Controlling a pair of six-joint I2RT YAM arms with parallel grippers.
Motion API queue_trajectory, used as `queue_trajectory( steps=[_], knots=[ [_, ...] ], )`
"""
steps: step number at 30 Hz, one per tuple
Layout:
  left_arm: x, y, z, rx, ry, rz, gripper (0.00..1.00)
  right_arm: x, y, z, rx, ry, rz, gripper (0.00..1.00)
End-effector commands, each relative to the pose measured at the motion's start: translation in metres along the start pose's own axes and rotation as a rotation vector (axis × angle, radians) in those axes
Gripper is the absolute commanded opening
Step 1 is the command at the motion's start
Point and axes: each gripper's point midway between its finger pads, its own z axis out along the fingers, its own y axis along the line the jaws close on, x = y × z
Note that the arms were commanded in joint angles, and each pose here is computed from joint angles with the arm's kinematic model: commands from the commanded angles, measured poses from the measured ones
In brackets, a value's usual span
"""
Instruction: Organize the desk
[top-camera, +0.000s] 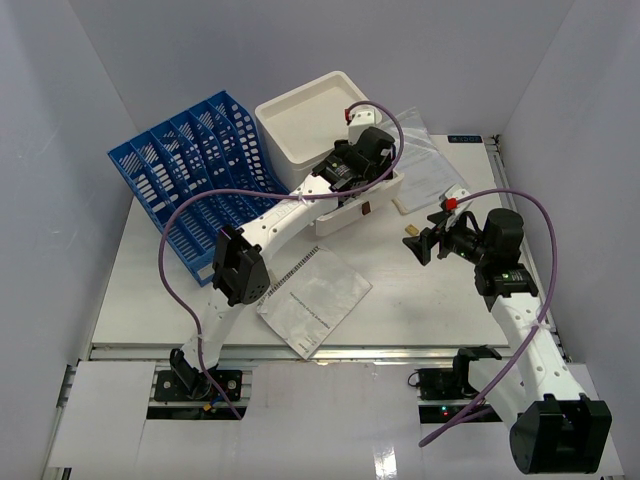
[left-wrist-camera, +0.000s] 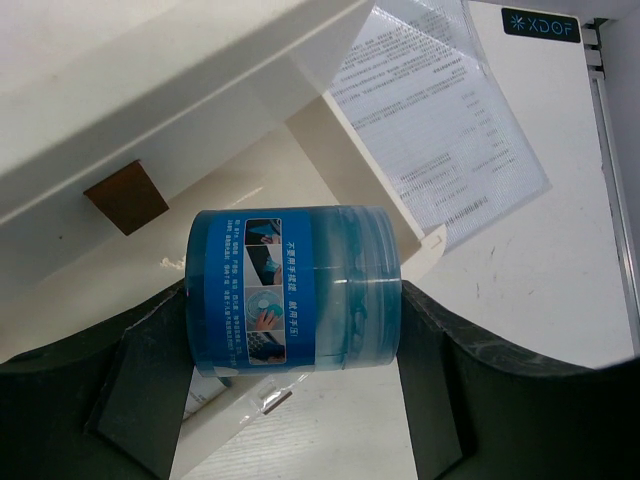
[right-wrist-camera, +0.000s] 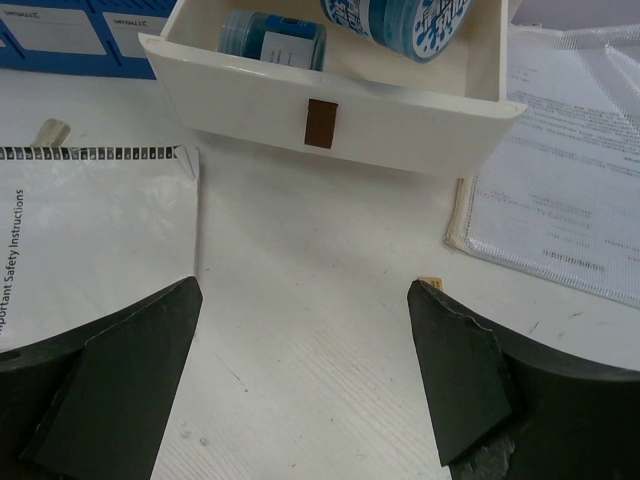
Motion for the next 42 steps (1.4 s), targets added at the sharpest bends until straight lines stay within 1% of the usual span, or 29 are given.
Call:
queue_trajectory(
  steps=[1,4,7,13,18,21,23,24,25,26,28,31,32,34,35,37,38,39,41,42],
  knots=[
    [-0.037,-0.01,-0.009,0.032,-0.097,-0.039,0.6,-0.002,-0.001,0.002,-0.01,-0.015,0.004,0.9],
    [-0.034,-0.015,-0.009,0.06,-0.083,-0.026,0.74,-0.001,0.001,0.002,-0.023,-0.016,0.005,0.9],
    [-0.035,-0.019,-0.01,0.084,-0.077,-0.01,0.86,0.0,0.002,0.002,-0.032,-0.016,0.009,0.9],
    [-0.033,-0.016,-0.011,0.091,-0.066,0.011,0.98,0.002,0.003,0.003,-0.038,-0.012,0.021,0.9],
    [-0.028,-0.015,-0.012,0.099,-0.048,0.016,0.98,0.007,0.004,0.003,-0.043,0.002,0.034,0.9],
    [-0.034,-0.022,-0.019,0.144,-0.05,0.024,0.98,0.012,0.013,0.005,-0.099,0.017,0.042,0.91],
    [-0.045,-0.033,-0.031,0.22,-0.065,0.073,0.97,0.014,0.019,0.005,-0.146,0.016,0.031,0.95],
    [-0.047,-0.037,-0.037,0.261,-0.068,0.126,0.96,0.016,0.025,0.006,-0.19,0.016,0.034,0.98],
    [-0.052,-0.04,-0.045,0.302,-0.081,0.173,0.95,0.017,0.03,0.007,-0.229,0.014,0.03,0.97],
    [-0.063,-0.043,-0.057,0.34,-0.109,0.207,0.94,0.017,0.033,0.008,-0.257,0.009,0.014,0.89],
    [-0.077,-0.04,-0.07,0.379,-0.142,0.276,0.93,0.019,0.034,0.012,-0.285,0.013,-0.002,0.76],
    [-0.098,-0.012,-0.077,0.37,-0.174,0.357,0.91,0.02,0.033,0.02,-0.302,0.022,-0.038,0.55],
    [-0.109,-0.004,-0.081,0.364,-0.188,0.354,0.88,0.021,0.034,0.025,-0.315,0.027,-0.062,0.43],
    [-0.128,0.028,-0.072,0.335,-0.188,0.34,0.83,0.022,0.034,0.036,-0.321,0.033,-0.119,0.2],
    [-0.132,0.038,-0.067,0.328,-0.184,0.333,0.81,0.029,0.029,0.044,-0.3,0.062,-0.138,0.16],
    [-0.144,0.058,-0.056,0.326,-0.184,0.321,0.73,0.032,0.033,0.057,-0.317,0.074,-0.249,0.1],
    [-0.144,0.06,-0.053,0.338,-0.18,0.326,0.71,0.034,0.033,0.062,-0.318,0.081,-0.283,0.09],
    [-0.141,0.06,-0.048,0.362,-0.171,0.35,0.7,0.038,0.032,0.069,-0.34,0.086,-0.356,0.08],
    [-0.143,0.056,-0.044,0.409,-0.176,0.395,0.67,0.045,0.035,0.077,-0.394,0.086,-0.419,0.08],
    [-0.139,0.055,-0.038,0.422,-0.173,0.44,0.67,0.048,0.035,0.079,-0.414,0.091,-0.448,0.08]
  ],
)
